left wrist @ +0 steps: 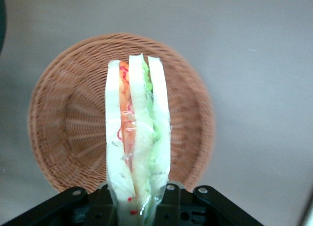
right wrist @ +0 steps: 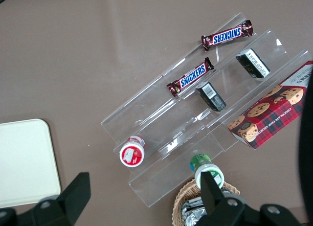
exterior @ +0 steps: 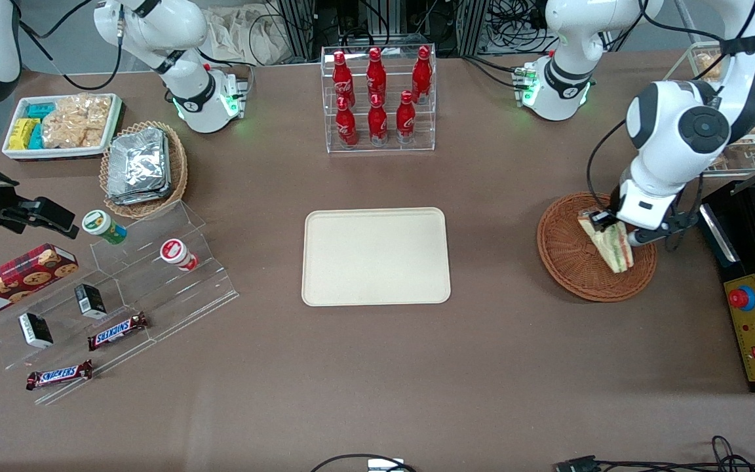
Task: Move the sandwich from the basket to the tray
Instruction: 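Lift the sandwich out of the basket toward the beige tray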
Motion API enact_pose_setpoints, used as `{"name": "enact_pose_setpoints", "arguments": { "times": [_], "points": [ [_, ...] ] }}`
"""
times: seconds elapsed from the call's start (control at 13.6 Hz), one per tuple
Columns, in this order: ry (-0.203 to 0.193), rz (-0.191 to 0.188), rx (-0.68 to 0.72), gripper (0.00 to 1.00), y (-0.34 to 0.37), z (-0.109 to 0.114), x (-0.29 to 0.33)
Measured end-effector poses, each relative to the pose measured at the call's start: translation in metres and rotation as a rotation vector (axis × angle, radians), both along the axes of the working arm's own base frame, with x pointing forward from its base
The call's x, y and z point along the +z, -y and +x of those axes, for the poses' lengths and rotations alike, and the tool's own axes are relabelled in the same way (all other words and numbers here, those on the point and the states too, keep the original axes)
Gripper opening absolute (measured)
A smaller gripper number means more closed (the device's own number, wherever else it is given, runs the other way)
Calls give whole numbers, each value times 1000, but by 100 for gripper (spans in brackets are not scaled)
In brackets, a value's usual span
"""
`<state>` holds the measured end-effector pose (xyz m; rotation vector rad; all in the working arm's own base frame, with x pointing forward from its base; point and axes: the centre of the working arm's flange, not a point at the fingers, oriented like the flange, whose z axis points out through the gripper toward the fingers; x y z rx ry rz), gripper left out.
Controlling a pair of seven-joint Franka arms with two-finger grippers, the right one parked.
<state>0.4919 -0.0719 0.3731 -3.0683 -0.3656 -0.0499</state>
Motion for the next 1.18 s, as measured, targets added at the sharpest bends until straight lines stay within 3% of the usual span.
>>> {"name": "enact_pose_setpoints", "arguments": {
  "times": [0.29,0.44,0.81,0.96,1.18],
  "points": [
    [55,0,-188,16,92,0,34],
    [63,-9,-277,16,140,-7,38],
    [39,-62,-406,19,225,-24,28],
    [11,-81,-447,19,253,-29,14],
    [-19,-57,-459,19,295,-34,-20]
  ]
}}
